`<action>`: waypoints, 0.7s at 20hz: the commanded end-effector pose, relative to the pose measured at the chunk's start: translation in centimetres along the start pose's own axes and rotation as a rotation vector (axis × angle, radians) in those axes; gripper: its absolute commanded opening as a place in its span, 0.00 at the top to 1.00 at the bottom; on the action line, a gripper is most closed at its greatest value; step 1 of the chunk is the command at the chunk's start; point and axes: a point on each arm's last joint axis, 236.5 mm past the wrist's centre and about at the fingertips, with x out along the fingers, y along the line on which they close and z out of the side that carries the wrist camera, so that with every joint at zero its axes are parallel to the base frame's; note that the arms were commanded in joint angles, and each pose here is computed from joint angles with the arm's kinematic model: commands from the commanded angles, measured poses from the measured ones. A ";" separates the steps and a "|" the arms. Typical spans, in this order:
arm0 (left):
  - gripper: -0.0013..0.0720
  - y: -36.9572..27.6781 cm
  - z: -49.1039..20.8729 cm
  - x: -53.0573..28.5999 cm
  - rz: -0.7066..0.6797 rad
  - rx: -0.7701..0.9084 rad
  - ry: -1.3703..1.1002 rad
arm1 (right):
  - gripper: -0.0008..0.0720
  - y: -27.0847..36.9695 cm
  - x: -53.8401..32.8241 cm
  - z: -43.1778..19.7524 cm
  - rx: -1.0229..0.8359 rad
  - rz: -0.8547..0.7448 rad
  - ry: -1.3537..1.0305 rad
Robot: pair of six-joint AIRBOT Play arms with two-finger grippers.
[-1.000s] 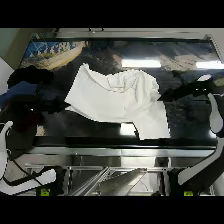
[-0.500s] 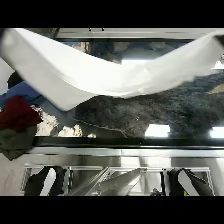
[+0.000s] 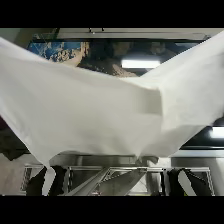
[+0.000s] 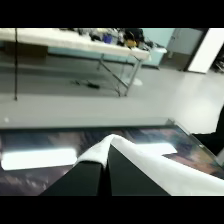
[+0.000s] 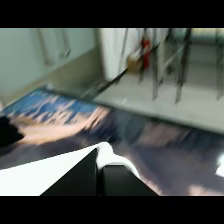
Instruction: Fold the shirts.
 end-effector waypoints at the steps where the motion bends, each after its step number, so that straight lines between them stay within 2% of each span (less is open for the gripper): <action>1: 0.97 7.1 -12.0 7.1 -0.013 -0.198 0.328 | 0.97 -5.3 7.4 -10.5 0.240 0.081 0.212; 4: 0.97 13.0 -24.3 13.0 0.075 -0.292 0.572 | 0.97 -10.8 12.3 -19.8 0.415 0.084 0.357; 8: 0.97 19.5 -36.1 17.7 0.158 -0.383 0.723 | 0.97 -16.5 16.0 -30.9 0.624 0.032 0.462; 11: 0.97 23.3 -39.9 20.1 0.179 -0.418 0.778 | 0.97 -19.2 17.1 -34.5 0.751 0.026 0.428; 14: 0.97 24.6 -41.0 22.7 0.158 -0.413 0.785 | 0.97 -21.3 17.5 -35.2 0.780 0.006 0.399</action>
